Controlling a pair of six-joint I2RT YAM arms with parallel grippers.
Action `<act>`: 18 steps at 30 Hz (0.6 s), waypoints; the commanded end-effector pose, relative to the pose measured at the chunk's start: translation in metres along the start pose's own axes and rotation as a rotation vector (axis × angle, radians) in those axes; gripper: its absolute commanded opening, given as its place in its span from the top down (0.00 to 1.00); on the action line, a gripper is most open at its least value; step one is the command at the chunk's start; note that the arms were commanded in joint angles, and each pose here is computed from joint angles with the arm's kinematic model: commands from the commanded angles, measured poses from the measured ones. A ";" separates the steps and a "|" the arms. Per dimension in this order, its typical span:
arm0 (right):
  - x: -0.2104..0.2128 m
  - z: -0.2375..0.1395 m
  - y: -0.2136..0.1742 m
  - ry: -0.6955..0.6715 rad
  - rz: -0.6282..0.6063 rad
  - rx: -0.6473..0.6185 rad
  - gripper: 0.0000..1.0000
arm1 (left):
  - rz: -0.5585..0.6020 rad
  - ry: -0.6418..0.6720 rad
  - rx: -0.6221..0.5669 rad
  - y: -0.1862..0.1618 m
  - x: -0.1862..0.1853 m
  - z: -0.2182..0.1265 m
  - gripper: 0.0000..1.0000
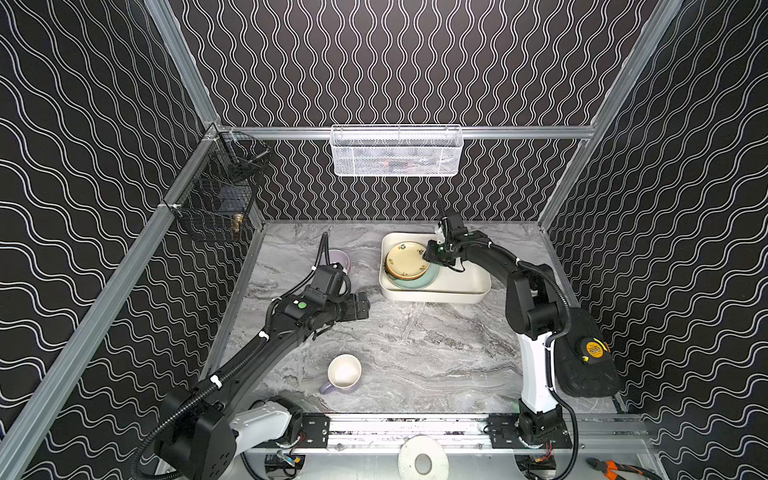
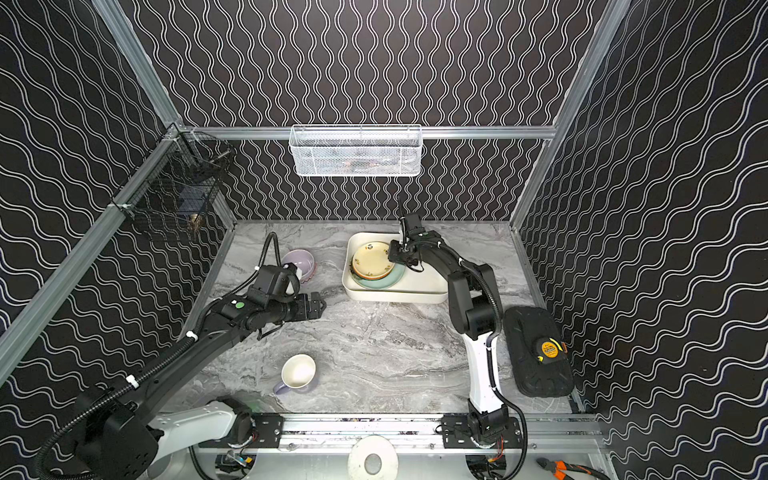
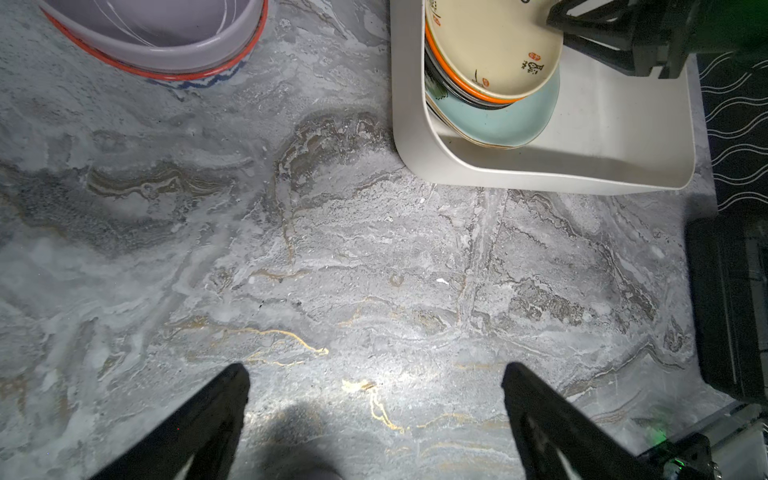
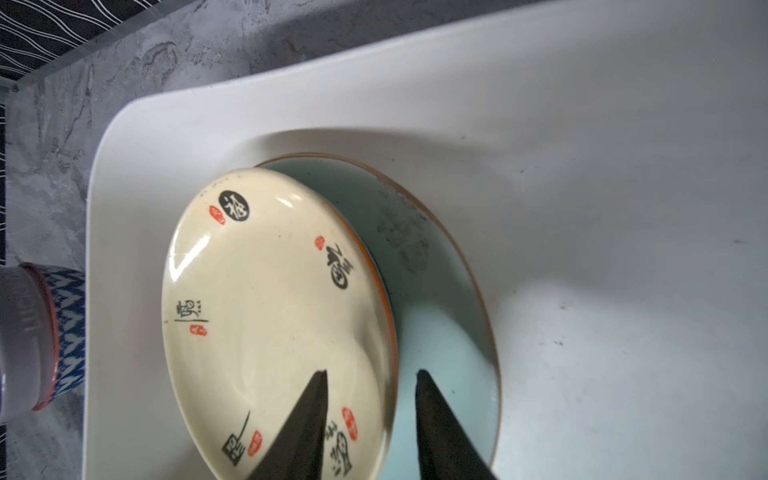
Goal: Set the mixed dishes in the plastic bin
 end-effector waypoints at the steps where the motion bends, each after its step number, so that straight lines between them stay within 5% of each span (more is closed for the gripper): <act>1: 0.002 -0.028 -0.001 -0.032 -0.019 -0.042 0.61 | -0.006 -0.001 -0.007 -0.002 0.002 -0.002 0.01; 10: 0.014 -0.105 -0.056 0.017 -0.064 -0.112 0.49 | -0.101 0.120 0.015 -0.036 0.027 -0.018 0.02; 18: 0.035 -0.124 -0.134 0.095 -0.155 -0.045 0.46 | -0.134 0.216 0.056 -0.079 0.024 -0.022 0.02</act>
Point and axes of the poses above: each gripper's point midway between its finger pads, its own z axis out along the fingers, its own x axis along the line the jaws close on, y = z × x, the point moved 9 cm from there along -z, back along the fingers, and after that the axes turned 2 degrees about -z, right-handed, at the moved point
